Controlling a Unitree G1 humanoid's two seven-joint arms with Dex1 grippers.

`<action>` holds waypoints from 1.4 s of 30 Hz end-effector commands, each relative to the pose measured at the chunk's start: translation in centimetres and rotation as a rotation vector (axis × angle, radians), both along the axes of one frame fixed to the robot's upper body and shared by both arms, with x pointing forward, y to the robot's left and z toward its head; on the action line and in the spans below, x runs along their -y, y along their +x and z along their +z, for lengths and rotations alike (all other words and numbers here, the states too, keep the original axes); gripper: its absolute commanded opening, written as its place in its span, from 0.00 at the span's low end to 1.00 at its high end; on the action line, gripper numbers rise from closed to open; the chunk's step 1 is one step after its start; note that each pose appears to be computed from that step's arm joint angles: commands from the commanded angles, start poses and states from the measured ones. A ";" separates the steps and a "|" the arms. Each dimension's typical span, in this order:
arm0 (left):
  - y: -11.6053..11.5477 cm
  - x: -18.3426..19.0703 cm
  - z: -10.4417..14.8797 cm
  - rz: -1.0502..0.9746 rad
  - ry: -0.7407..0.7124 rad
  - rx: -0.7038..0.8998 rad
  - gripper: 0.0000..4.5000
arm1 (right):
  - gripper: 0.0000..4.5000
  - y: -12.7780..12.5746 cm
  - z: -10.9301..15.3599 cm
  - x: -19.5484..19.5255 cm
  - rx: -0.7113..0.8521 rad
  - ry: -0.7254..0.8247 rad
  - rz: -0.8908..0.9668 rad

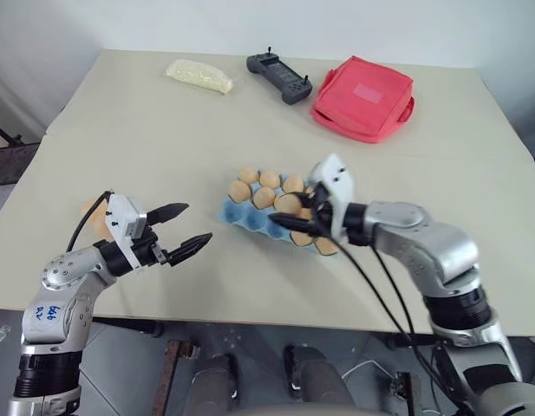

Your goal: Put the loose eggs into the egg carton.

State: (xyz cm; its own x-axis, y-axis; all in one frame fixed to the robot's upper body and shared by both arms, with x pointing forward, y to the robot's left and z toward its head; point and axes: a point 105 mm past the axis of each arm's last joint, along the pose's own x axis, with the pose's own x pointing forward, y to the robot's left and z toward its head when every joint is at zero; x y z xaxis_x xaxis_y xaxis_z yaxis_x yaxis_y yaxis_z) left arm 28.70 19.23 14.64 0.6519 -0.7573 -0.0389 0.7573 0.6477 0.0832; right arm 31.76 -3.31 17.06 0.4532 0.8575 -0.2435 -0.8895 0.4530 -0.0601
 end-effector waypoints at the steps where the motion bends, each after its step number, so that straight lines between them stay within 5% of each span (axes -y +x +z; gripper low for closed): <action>1: -0.6 -0.1 1.6 0.012 0.010 0.079 1.00 | 0.50 0.8 0.2 -0.8 0.063 -0.023 0.013; 9: -1.0 -0.6 1.6 0.042 0.014 0.083 1.00 | 0.50 1.7 -0.6 -0.8 0.092 -0.079 0.015; 16: -0.8 -0.7 1.6 0.046 0.015 0.084 1.00 | 0.98 1.6 0.3 -0.1 0.102 -0.069 0.013; 30: 0.3 -1.5 2.3 0.153 0.001 0.135 1.00 | 0.98 -0.9 5.4 3.2 0.228 0.089 0.077; 35: 1.2 -4.1 2.4 0.395 -0.007 0.196 1.00 | 0.98 -1.0 4.2 5.8 0.229 0.119 0.143; 42: -1.3 -5.5 1.8 0.649 -0.075 0.186 1.00 | 0.98 -1.9 1.8 9.0 0.154 0.057 0.363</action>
State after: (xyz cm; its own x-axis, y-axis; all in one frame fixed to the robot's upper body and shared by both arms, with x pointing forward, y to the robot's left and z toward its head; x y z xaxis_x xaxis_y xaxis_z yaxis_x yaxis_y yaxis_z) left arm 28.19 24.25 14.77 0.9601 -0.2604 0.1020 0.2539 0.9645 0.0726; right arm 30.22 -11.84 18.12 0.1960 0.9695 -0.1469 -0.9732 0.1740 -0.1504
